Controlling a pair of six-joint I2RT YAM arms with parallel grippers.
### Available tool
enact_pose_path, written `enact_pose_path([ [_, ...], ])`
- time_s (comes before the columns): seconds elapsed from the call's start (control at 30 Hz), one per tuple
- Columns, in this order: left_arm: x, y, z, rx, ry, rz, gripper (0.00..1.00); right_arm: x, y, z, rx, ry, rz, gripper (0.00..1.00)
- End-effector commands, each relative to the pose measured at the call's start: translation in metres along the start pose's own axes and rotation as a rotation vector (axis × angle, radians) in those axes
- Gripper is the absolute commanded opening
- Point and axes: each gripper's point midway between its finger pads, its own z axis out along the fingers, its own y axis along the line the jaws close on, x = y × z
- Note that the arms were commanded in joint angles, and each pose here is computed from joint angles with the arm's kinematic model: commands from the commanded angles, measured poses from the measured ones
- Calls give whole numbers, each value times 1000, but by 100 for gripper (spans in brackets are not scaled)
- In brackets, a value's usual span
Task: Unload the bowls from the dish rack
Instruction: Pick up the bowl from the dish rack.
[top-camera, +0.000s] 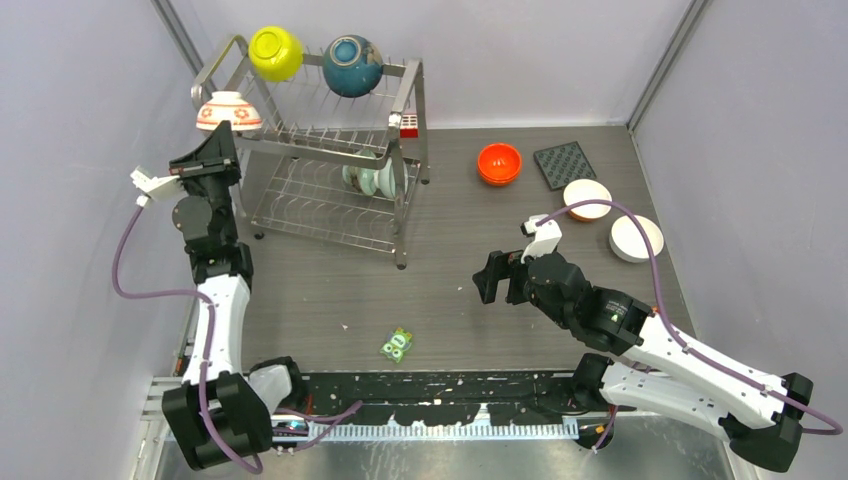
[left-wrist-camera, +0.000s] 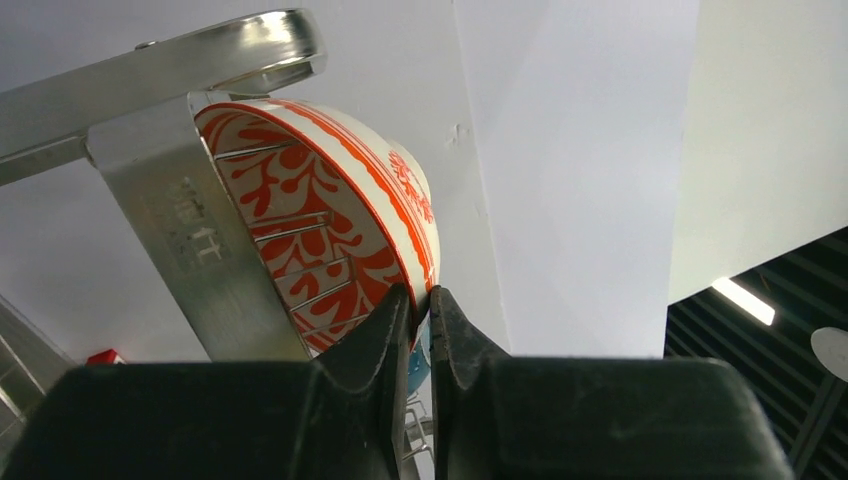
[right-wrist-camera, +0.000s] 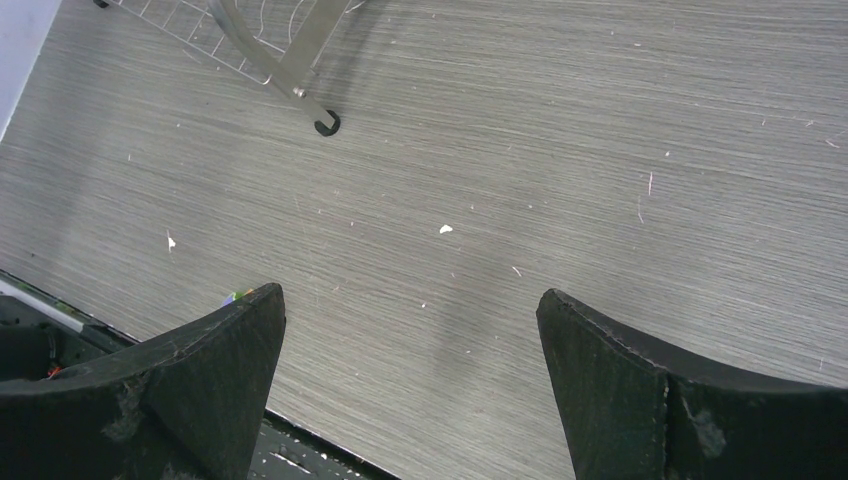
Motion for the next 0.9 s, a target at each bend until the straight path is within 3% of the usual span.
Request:
enact_pose_path([
  [0.0, -8, -32, 6, 164, -34, 2, 0, -13, 1, -4, 4, -36, 9, 100],
  [0.87, -13, -47, 8, 328, -74, 5, 0, -10, -3, -7, 8, -34, 18, 100],
])
